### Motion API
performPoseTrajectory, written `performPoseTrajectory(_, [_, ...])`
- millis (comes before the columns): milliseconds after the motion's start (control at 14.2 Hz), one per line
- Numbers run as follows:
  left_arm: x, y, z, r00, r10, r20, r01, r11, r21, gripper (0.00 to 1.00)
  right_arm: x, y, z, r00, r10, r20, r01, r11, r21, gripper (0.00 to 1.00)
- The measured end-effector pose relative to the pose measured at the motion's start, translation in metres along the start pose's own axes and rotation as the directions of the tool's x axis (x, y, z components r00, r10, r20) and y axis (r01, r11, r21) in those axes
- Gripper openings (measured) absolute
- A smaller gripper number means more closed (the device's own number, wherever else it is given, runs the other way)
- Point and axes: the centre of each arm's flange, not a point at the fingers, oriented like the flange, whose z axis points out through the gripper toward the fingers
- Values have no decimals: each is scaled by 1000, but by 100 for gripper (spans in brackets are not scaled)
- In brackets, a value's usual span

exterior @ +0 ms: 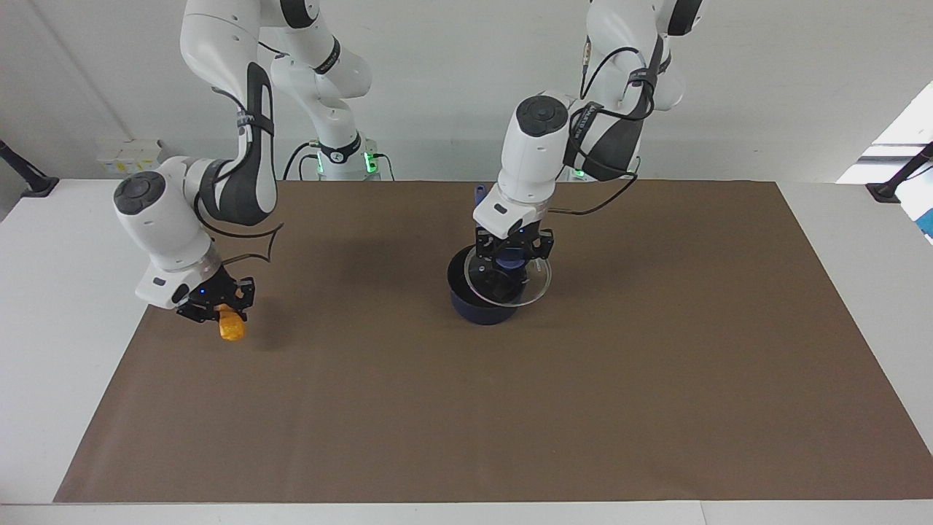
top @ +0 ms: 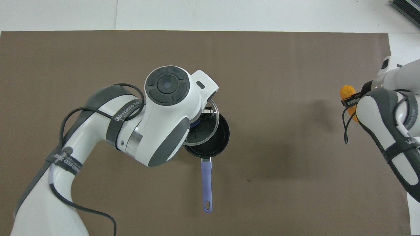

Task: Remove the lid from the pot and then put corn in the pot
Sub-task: 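Lift the lid with the left gripper while the right gripper carries the corn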

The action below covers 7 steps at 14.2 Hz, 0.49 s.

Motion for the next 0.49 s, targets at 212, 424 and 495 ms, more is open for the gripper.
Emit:
performPoseTrajectory(212, [16,-54,-28,1000,-4,11,4,1000,12,55,9,-37,-54,998,63,11,-64,998,18,37])
performPoseTrajectory(424, [34,-118,-49,1000,23,11,-23,1000,15,55,22,-88,-95,992,123,40,-124,992,30,37])
performPoseTrajectory(495, [39,-139,-55,999,35,14,-35,999,16,55,28,-109,-105,988,146,48,-147,989,31,37])
